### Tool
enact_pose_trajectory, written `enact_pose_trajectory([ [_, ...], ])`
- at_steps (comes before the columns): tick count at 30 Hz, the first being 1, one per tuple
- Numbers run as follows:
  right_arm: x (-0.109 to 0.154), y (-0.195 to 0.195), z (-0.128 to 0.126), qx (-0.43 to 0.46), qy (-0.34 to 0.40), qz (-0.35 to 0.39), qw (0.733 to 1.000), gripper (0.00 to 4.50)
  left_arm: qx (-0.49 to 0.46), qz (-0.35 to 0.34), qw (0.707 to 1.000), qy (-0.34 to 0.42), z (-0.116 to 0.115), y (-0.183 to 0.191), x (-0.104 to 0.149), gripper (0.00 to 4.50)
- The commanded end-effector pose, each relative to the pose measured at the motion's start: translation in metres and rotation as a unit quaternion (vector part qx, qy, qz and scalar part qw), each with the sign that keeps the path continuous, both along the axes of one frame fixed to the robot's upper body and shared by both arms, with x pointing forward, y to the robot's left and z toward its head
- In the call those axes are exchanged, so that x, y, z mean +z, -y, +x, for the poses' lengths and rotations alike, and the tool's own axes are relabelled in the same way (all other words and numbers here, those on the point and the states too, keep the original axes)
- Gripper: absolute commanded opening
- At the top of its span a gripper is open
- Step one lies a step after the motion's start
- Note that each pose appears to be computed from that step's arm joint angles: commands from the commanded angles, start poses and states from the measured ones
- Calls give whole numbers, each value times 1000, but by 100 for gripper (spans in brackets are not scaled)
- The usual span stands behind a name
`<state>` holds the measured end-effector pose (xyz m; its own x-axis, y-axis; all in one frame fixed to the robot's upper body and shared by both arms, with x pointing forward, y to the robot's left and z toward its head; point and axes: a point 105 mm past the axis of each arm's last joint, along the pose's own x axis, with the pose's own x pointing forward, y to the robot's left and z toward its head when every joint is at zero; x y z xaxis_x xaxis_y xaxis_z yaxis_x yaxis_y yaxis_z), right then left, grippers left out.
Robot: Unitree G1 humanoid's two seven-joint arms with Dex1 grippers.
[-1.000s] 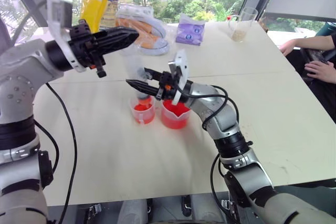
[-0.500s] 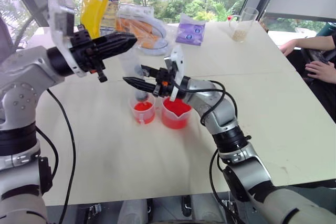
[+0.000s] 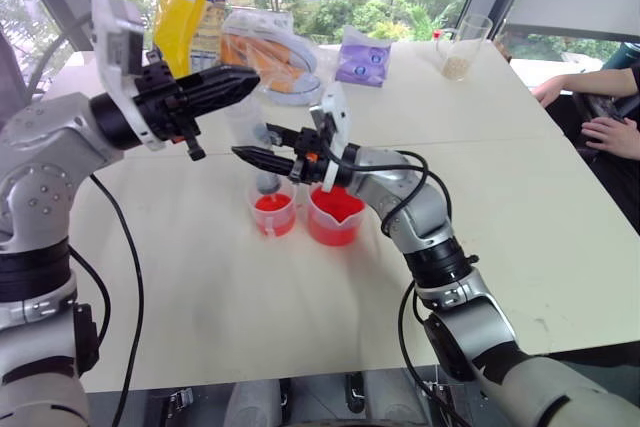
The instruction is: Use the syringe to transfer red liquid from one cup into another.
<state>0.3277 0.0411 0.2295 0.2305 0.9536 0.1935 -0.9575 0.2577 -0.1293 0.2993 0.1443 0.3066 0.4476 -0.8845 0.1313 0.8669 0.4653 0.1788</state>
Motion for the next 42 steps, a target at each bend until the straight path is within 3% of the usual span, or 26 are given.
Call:
enact_pose_trajectory([
  [1, 41, 13, 0, -18, 44, 70, 996, 137, -23, 18, 999, -38, -2, 6, -13, 122],
  [7, 32, 11, -1, -15, 29, 61, 998, 137, -1, -14, 1000, -13, 1, -8, 8, 419],
  [16, 28, 15, 2, -27, 19, 56, 998, 137, 31, -14, 999, -9, -6, -39, 17, 419],
  [24, 84, 63, 23, -107, -40, 74, 991, 137, 21, 0, 999, -25, -13, -36, -3, 419],
  [28, 101, 108, 55, -223, -111, 42, 968, 137, 7, 9, 999, -32, -15, -26, -17, 419],
  [30, 92, 143, 72, -305, -168, -16, 937, 137, -4, 15, 999, -34, -17, -19, -25, 419],
  [33, 78, 171, 75, -348, -210, -76, 910, 137, -17, 12, 999, -34, -20, -14, -29, 419],
  [39, -15, 227, 62, -404, -334, -230, 820, 137, -19, 3, 999, -38, -20, -8, -34, 419],
  [42, -41, 234, 56, -406, -368, -248, 799, 137, -15, 3, 999, -36, -20, -7, -35, 419],
])
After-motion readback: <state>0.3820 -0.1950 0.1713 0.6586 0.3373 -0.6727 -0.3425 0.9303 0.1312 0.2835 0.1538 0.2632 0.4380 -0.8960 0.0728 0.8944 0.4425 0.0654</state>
